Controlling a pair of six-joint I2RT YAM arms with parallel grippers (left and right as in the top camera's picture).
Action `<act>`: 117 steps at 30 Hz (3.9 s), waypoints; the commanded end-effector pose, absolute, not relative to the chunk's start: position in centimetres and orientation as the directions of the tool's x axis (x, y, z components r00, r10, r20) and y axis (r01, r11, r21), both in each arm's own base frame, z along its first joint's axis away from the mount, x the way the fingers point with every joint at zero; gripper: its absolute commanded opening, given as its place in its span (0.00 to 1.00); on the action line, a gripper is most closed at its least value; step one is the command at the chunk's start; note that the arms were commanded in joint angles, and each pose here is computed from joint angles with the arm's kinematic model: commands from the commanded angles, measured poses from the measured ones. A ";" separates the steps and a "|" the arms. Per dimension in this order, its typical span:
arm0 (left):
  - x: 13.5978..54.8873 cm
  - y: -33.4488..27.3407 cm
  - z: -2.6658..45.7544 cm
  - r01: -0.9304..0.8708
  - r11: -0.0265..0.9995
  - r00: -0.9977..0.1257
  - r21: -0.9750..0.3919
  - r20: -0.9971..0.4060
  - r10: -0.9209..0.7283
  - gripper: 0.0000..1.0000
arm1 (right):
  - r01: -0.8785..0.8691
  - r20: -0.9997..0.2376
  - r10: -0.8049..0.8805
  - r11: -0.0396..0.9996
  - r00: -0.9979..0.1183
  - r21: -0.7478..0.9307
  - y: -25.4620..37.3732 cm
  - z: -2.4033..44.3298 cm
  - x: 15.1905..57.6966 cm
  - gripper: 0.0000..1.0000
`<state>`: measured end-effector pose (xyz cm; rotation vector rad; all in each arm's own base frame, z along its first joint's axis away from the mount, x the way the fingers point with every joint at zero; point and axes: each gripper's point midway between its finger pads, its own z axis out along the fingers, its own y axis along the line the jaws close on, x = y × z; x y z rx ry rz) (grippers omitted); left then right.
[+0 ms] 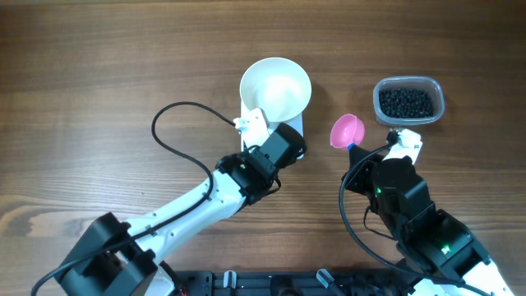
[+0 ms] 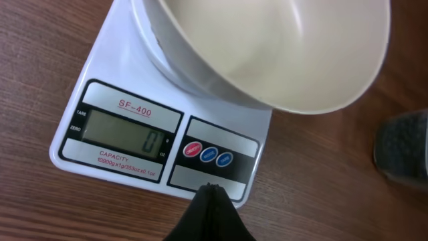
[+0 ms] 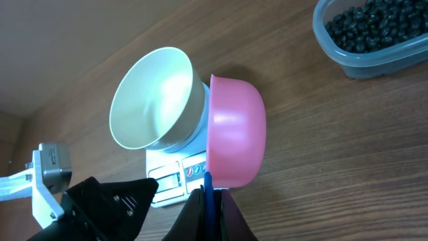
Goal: Scoop item into bowl and weigh 150g on scale
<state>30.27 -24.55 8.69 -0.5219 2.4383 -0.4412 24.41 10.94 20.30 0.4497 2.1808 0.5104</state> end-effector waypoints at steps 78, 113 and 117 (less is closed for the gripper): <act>30.3 -26.2 2.0 -0.328 0.866 -0.753 -0.377 -0.449 -0.481 0.04 | 0.239 -0.692 0.550 0.832 -0.467 0.501 9.0 21.5 26.1 0.04; 32.8 -24.6 2.0 -0.348 0.863 -0.685 -0.367 -0.528 -0.501 0.06 | 0.262 -0.710 0.551 0.834 -0.438 0.486 8.6 21.5 26.7 0.04; 32.7 -24.5 2.2 -0.337 0.872 -0.692 -0.356 -0.534 -0.486 0.04 | 0.264 -0.710 0.549 0.835 -0.441 0.482 8.9 21.3 27.0 0.04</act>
